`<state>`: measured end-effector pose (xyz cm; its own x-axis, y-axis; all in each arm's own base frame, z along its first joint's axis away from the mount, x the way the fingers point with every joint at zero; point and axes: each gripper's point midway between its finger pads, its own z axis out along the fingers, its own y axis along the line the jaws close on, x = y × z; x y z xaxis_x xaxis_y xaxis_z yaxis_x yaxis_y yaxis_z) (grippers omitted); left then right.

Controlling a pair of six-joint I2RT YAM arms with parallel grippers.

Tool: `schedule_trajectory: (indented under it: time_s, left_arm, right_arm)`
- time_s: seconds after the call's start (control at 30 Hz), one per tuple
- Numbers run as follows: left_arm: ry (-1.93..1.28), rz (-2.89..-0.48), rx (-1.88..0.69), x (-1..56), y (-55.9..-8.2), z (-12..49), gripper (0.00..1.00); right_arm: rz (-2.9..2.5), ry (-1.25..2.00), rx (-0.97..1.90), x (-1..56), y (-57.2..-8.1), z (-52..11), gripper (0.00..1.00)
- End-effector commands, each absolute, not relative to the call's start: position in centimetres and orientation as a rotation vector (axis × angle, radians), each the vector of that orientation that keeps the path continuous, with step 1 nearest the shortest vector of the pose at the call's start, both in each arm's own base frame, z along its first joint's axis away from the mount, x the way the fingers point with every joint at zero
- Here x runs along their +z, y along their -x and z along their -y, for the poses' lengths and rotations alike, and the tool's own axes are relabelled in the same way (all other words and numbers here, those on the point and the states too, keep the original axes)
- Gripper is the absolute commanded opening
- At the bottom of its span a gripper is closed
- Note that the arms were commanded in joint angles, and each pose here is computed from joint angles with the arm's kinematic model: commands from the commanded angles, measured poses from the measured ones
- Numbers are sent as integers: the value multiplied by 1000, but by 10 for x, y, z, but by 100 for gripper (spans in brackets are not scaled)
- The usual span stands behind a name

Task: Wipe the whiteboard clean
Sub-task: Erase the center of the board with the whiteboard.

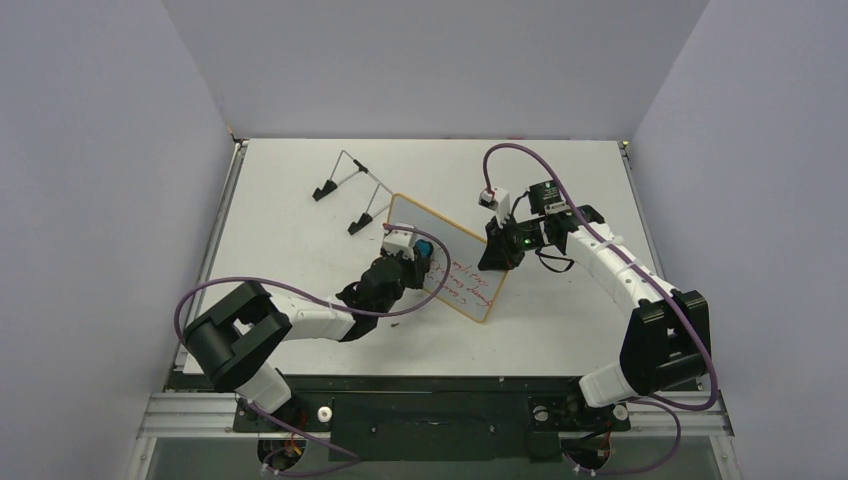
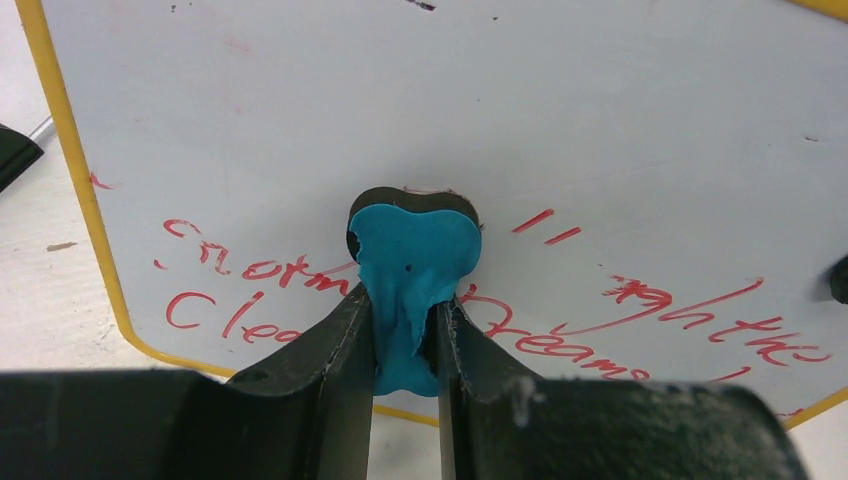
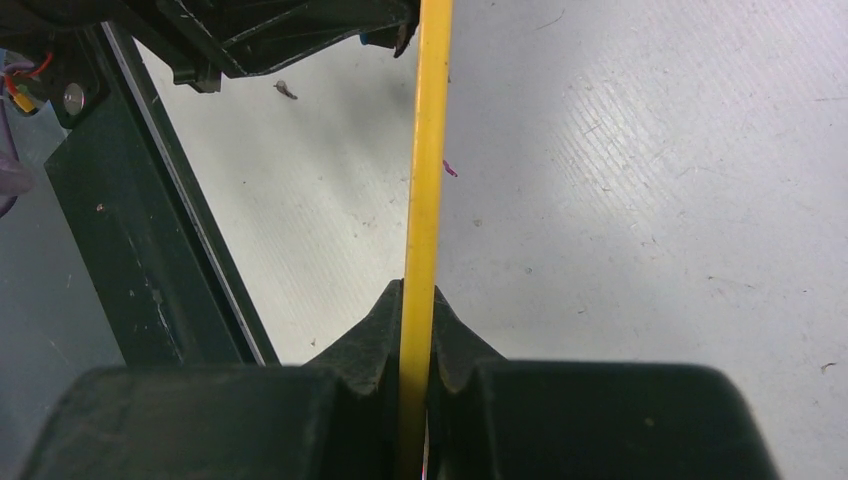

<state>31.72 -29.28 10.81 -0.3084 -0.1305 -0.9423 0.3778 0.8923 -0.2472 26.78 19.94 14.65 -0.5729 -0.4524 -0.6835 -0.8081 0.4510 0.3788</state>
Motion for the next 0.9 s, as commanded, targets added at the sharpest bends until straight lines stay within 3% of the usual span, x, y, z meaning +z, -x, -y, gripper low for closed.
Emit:
schedule_trajectory:
  time_s: [0.0, 0.43, 0.87]
  left_arm:
    - [-195, -1755, -579, 132, -322, 302, 0]
    - [-395, -1735, -714, 128, -281, 364, 0]
    - [-189, -1727, -575, 153, -326, 307, 0]
  right_arm:
    - [-2152, 1108, 1034, 159, -256, -210, 0]
    - [-2151, 1109, 1035, 159, -256, -210, 0]
    - [-2150, 1109, 1035, 159, -256, -210, 0]
